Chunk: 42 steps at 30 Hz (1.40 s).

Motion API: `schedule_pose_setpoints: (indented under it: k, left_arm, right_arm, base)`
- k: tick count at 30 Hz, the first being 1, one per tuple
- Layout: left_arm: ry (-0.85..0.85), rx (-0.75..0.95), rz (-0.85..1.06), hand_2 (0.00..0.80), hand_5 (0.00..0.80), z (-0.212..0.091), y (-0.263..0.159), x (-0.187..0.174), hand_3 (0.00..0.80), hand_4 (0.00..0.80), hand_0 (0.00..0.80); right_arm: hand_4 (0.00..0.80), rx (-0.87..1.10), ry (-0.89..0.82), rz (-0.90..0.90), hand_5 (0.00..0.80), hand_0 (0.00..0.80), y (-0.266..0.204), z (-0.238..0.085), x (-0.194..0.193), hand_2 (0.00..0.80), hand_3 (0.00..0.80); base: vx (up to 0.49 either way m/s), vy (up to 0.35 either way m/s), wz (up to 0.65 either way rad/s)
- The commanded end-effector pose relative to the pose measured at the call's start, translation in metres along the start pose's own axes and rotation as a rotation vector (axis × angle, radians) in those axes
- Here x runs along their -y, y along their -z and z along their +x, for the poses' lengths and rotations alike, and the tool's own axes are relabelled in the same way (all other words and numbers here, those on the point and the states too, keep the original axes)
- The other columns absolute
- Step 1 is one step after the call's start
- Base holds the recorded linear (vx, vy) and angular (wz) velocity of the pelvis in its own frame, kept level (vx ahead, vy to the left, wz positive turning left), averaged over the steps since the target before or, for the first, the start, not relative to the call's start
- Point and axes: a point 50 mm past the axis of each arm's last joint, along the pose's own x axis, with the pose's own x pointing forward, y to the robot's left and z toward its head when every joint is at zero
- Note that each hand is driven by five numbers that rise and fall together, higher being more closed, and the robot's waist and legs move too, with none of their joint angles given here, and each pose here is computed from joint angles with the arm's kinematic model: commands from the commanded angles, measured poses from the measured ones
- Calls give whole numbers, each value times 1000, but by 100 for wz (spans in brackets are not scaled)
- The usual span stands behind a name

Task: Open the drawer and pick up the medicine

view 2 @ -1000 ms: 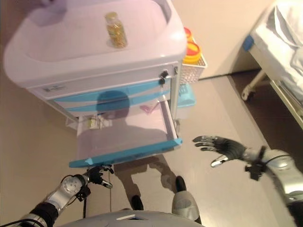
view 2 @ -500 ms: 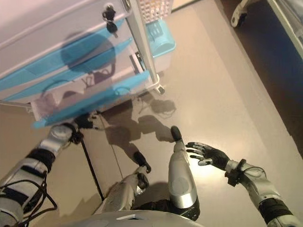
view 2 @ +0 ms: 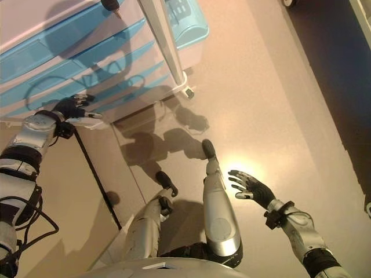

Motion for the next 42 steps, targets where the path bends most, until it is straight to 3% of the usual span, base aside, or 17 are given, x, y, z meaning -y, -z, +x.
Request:
schedule_pose_setpoints:
  k: [1,5,12,20,32,42]
  left_arm:
    - [-119,123,-63,0,0,-26,-20,-65,0,0,0]
    - [54,128,-84,0,0,-20,-10,-36,0,0,0]
    - [489,100,-205,0,0,-14,26,78,0,0,0]
    - [797,-137,-298,0,0,-61,110,194,0,0,0]
    - [852,-429,-804,0,0,-145,186,265,0,0,0]
    - [867,-535,-981,0,0,-176,202,290,0,0,0]
  right_arm:
    - [0,27,-13,53,0,0,14,-2,-18,0,0]
    - [0,3,-24,43,0,0,16,0,-20,0,0]
    - [0,-170,43,7,0,0,30,9,-14,0,0]
    - [0,-308,155,64,0,0,51,16,-15,0,0]
    - [0,-517,95,246,0,0,96,15,-35,0,0]
    - [0,-596,83,427,0,0,125,12,-59,0,0]
  base:
    - [17,-82,12]
    - [16,-65,11]
    - [-14,-142,10]
    - [67,-136,20]
    - [78,-70,19]
    - [16,17,18]
